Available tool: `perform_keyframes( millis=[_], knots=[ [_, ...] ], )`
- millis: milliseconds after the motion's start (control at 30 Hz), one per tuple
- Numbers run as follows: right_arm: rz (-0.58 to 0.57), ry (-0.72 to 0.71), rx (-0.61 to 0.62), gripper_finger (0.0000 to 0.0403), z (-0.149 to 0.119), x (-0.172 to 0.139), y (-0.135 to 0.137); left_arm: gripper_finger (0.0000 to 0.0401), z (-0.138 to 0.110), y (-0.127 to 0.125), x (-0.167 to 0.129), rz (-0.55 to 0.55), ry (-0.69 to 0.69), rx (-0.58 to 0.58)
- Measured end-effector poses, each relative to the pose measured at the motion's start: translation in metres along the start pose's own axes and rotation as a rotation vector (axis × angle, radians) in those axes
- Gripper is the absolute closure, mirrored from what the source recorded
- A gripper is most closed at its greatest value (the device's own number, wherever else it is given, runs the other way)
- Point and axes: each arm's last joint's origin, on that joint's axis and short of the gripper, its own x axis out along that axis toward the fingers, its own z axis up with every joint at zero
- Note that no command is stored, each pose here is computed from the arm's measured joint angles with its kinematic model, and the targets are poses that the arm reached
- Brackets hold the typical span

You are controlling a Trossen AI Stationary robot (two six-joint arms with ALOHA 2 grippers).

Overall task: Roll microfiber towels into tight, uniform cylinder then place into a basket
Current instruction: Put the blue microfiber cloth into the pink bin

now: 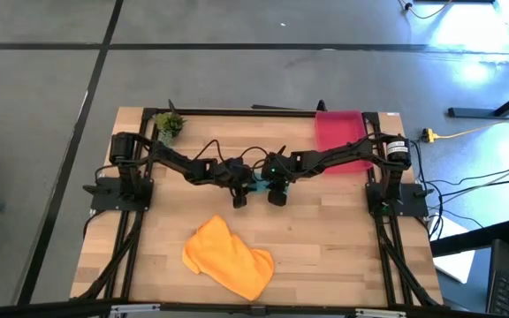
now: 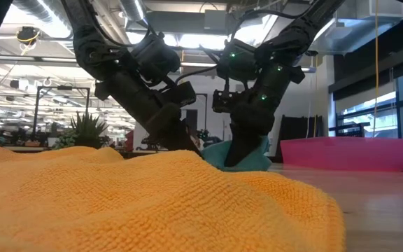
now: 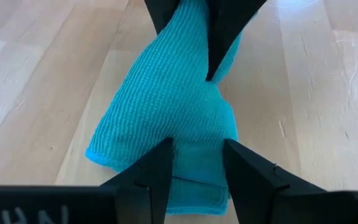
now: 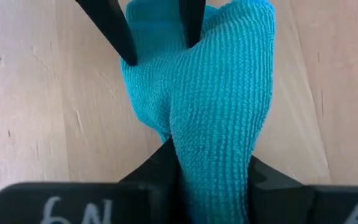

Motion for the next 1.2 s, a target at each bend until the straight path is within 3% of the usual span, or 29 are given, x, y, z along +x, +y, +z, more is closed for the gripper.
perform_keyframes(
  millis=[1200],
  knots=[
    [0.005,0.014,0.025,0.0322,-0.001,-0.0002,-0.0005,0.0266,0.0025,0.0004,-0.0024,0.001,-0.007,0.028]
  ],
)
